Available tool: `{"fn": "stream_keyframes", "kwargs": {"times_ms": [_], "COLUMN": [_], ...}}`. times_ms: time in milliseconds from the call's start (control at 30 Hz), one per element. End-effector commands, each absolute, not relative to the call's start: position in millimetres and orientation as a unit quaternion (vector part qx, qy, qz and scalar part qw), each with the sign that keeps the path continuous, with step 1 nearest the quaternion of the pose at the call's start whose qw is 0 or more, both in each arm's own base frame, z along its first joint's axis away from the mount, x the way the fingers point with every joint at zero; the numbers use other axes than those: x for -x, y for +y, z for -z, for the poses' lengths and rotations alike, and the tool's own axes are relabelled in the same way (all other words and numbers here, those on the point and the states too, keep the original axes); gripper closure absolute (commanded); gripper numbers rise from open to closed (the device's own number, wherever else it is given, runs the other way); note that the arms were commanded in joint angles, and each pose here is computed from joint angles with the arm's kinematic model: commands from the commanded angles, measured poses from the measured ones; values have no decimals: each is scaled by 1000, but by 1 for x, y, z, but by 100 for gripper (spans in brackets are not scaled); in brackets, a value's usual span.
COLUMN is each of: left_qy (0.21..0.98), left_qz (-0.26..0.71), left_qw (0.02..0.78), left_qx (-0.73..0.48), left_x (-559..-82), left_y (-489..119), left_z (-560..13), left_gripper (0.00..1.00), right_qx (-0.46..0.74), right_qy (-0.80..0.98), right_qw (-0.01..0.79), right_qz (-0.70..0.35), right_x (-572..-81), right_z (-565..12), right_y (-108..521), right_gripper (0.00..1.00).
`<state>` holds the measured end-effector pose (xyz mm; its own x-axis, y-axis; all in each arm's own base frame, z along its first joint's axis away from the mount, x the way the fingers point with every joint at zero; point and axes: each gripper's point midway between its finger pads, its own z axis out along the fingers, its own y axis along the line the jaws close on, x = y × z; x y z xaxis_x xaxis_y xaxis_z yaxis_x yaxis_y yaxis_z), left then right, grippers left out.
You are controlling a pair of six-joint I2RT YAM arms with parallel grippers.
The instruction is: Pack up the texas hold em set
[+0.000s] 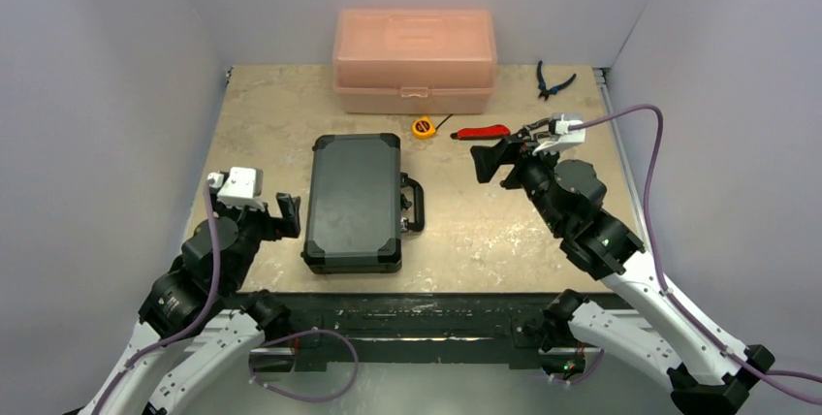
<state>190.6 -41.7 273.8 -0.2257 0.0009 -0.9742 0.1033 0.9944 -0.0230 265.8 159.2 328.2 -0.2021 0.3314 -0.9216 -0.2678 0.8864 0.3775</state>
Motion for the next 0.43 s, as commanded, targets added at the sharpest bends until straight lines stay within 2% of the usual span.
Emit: {"fn": "stream_keyframes", "kwargs": {"times_ms": [0, 400], "left_qy": [758, 777], "left_qz": [39, 22], "left_qw": [650, 628], "left_qx": [-27, -48], "left_x": [-193, -196], "left_y": [-38, -41], "left_z": [-287, -279], "left_gripper": [11, 11], "right_qx": [-56, -71], "right_qy": [708, 720], "right_qw": [654, 640], "right_qz": [-259, -257], "right_x": [-265, -269], "right_z": [-342, -334], "right_y": [154, 155], "right_gripper": [1, 1]}}
